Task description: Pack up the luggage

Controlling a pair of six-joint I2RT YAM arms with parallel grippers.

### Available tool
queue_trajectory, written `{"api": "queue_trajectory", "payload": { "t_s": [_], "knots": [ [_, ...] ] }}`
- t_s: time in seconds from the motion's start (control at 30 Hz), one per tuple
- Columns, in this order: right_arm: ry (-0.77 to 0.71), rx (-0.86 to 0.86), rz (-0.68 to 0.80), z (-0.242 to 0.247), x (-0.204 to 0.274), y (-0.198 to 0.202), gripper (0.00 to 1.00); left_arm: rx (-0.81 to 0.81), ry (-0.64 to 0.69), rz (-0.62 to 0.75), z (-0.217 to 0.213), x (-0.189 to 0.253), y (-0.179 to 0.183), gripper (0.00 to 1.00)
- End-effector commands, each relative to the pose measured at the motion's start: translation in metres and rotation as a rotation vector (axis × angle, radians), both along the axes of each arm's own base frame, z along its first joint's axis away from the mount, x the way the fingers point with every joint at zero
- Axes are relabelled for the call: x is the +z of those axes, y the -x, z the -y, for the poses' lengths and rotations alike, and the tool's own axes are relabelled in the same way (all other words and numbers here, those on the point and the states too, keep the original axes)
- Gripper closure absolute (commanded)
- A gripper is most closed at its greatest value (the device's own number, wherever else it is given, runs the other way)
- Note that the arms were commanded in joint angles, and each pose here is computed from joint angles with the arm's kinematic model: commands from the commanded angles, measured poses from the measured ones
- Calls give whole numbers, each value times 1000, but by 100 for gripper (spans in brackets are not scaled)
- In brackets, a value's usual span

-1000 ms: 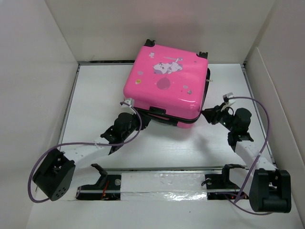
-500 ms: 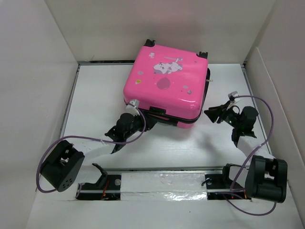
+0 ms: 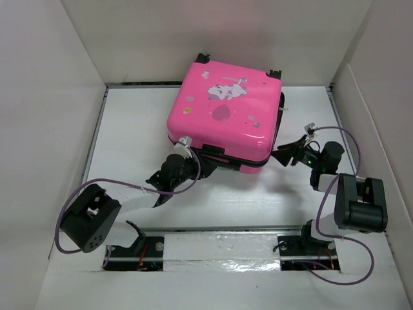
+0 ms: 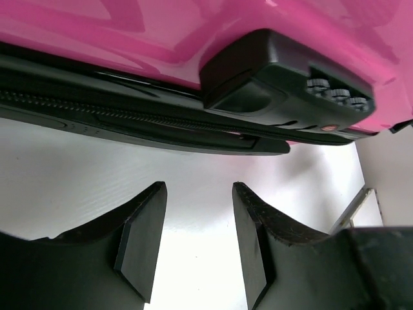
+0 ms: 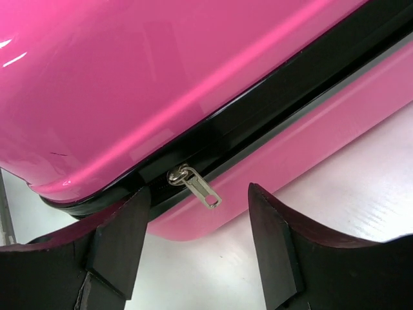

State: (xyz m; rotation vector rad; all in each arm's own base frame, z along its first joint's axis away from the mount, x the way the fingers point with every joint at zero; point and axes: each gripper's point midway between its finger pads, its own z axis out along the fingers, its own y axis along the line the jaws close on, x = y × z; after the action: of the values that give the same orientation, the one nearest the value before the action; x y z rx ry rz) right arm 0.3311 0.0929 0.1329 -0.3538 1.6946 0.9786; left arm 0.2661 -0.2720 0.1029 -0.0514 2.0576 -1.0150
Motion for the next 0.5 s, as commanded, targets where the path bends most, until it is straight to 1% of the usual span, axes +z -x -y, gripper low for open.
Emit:
{"api": "queue_trajectory", "payload": {
  "t_s": [0.0,0.1,0.13,0.2,0.23,0.3,0.33,0.37,0.47],
  "knots": [
    [54,27,160,2,32,-16,32,6,40,41,7,14,-8,58],
    [38,92,157,-5,32,-21,36,1,42,41,8,14,-8,58],
    [14,119,125,-8,25,-17,41,0,41,36,8,12,-8,58],
    [-15,146,130,-14,24,-13,47,2,45,40,8,14,-8,58],
    [-37,171,160,-17,32,-9,51,2,54,43,9,16,-8,58],
    [-85,201,125,-24,21,-4,52,2,54,43,9,15,-8,58],
    [-112,226,181,-26,35,2,55,3,56,43,9,15,-9,58],
    [-145,238,143,-28,23,4,58,4,55,43,9,16,-9,58],
    [-152,284,120,-40,15,4,68,7,54,49,8,16,-9,58]
  ]
}}
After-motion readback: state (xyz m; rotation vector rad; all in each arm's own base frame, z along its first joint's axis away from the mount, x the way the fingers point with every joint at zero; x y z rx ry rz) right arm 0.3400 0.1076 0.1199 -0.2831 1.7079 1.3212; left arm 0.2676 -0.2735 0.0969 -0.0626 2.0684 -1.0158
